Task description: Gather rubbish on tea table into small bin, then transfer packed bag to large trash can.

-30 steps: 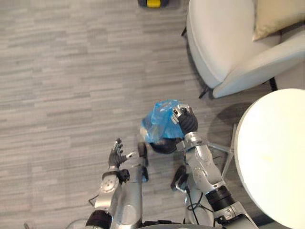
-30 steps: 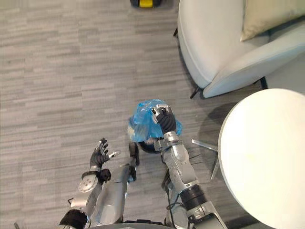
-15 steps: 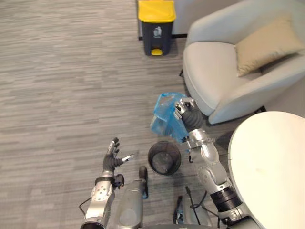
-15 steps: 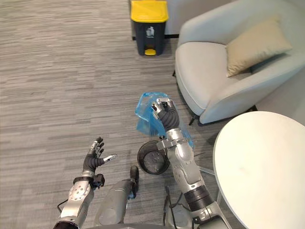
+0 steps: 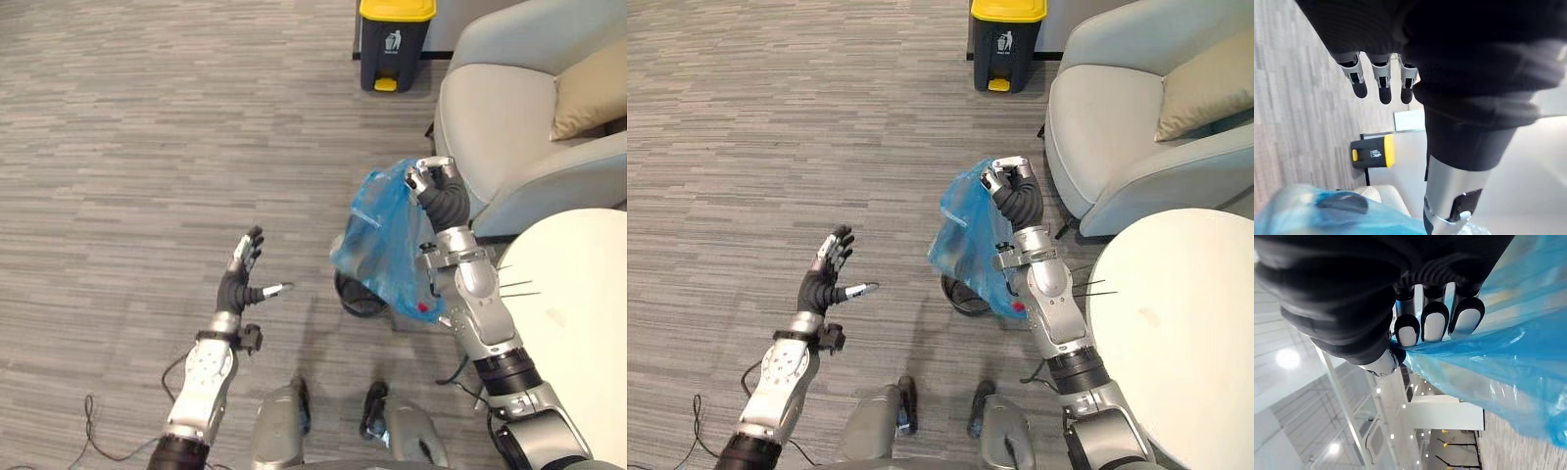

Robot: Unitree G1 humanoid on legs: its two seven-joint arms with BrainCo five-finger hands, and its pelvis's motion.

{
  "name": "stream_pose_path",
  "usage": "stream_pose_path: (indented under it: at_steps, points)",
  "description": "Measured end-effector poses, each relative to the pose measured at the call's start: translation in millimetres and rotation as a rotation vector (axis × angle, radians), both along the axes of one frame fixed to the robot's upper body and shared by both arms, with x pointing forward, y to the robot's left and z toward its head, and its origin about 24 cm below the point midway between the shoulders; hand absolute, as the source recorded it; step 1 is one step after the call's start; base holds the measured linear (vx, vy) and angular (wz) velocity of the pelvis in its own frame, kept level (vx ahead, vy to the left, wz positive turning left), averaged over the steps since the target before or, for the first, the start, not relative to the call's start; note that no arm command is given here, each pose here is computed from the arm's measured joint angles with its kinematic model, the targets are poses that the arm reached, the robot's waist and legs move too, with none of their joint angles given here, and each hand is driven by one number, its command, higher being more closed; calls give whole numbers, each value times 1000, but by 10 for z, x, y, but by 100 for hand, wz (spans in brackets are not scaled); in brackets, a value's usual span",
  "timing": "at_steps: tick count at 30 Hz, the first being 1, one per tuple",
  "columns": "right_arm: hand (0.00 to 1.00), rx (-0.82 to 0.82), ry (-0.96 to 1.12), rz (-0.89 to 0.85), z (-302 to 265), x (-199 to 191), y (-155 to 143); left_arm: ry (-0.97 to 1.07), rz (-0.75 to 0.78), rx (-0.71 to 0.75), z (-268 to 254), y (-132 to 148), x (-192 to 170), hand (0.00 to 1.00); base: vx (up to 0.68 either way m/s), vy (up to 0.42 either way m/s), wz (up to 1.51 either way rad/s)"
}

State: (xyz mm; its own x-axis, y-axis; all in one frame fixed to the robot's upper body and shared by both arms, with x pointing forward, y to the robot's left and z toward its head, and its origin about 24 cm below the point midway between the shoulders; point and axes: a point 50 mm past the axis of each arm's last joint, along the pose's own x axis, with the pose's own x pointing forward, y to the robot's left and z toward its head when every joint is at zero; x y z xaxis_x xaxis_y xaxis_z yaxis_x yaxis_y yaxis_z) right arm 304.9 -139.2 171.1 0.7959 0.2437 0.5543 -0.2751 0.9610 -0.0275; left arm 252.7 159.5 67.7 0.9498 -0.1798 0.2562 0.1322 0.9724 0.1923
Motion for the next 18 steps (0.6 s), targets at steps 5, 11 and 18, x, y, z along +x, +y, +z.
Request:
stream_pose_path:
  at_steps: [5,11,18]
  points:
    - [100,-31,-34,183,94,-65,303,-11,-33,66,29,2,21,0,-22,120,-10]
    - [100,-81,-111,505,192,-361,803,30,-110,142,-92,-142,32,0,-7,44,-24]
    - [100,-119,-49,822,30,-686,1268,36,-155,185,-147,-381,151,0,-4,0,-10]
